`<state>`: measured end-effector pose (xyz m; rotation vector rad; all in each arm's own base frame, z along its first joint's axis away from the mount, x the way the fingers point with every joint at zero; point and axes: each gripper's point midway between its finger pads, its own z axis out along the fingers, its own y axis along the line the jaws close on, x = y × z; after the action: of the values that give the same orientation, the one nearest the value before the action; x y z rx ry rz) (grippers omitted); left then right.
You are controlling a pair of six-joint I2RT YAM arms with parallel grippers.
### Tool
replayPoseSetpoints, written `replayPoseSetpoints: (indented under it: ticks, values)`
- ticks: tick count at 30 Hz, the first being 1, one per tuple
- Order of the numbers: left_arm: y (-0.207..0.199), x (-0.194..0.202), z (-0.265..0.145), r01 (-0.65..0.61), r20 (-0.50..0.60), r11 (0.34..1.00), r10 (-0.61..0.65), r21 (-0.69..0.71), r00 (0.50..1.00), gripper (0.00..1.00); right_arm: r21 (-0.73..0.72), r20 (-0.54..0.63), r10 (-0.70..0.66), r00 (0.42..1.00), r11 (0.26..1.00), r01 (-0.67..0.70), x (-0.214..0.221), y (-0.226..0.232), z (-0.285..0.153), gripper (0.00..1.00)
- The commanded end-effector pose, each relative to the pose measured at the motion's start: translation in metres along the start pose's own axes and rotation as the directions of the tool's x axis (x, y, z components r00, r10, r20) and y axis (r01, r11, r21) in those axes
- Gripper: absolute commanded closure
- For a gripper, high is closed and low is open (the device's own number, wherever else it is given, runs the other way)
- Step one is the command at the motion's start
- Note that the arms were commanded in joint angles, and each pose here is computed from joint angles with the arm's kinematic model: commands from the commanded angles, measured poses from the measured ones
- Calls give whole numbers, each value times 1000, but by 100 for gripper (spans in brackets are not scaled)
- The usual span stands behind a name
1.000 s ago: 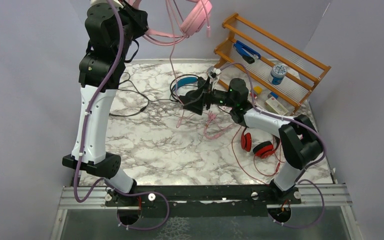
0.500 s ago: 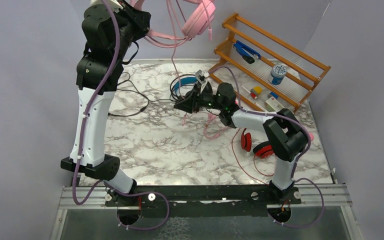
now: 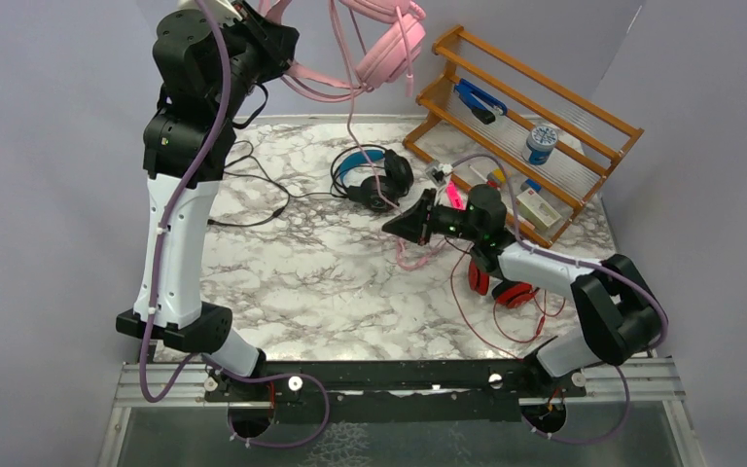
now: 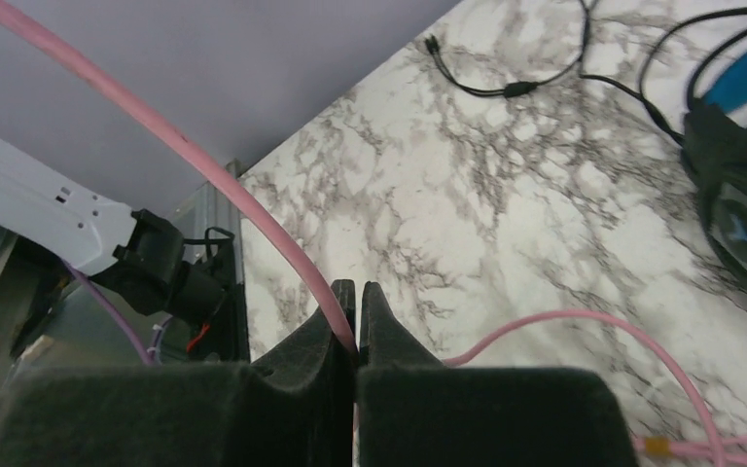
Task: Wrap the headphones
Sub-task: Wrap the headphones cable around the headphones.
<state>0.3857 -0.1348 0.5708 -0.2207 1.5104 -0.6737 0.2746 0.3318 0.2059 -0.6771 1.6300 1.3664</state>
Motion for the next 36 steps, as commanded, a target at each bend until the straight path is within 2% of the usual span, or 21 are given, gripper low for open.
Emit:
replayPoseSetpoints:
  ticks: [1,4,9,13,17,22,25,27,30,32,34,36]
  values:
    - [-34,-14,-14,-16,7,987,15,162,1000,100,98,-66,57,996,994,-50,12,-26,-33,100]
    - [-39,-1,-15,-36,-41,977,46,212,998,100,154,-38,66,997,986,-60,3,-41,-55,100]
    - [-56,27,-27,-88,-122,921,144,379,982,100,262,-74,108,991,961,-85,-4,-74,-75,100]
    - [-40,74,-39,-149,-218,884,267,442,939,100,363,-27,201,979,915,-177,-21,-105,-99,100]
    - [-4,140,-59,-189,-367,870,377,456,851,100,412,-4,235,972,886,-212,-32,-120,-110,100]
    - [51,196,-83,-309,-472,884,452,350,757,100,464,-2,252,968,857,-222,-38,-132,-113,100]
    - [50,223,-97,-300,-506,866,482,401,716,100,393,-28,254,967,892,-223,-43,-124,-104,100]
    - [53,252,-103,-338,-541,847,524,410,657,100,358,-55,270,961,904,-233,-49,-122,-99,100]
    - [87,278,-101,-525,-587,792,595,313,548,100,348,-97,298,950,904,-248,-61,-120,-95,100]
    - [123,281,-98,-663,-630,723,609,192,482,100,357,-114,293,949,904,-236,-75,-115,-95,100]
    - [149,278,-96,-759,-665,643,610,97,431,100,366,-115,266,957,907,-208,-91,-107,-98,100]
    - [160,278,-94,-805,-675,591,616,54,406,100,352,-109,254,961,914,-201,-106,-93,-99,100]
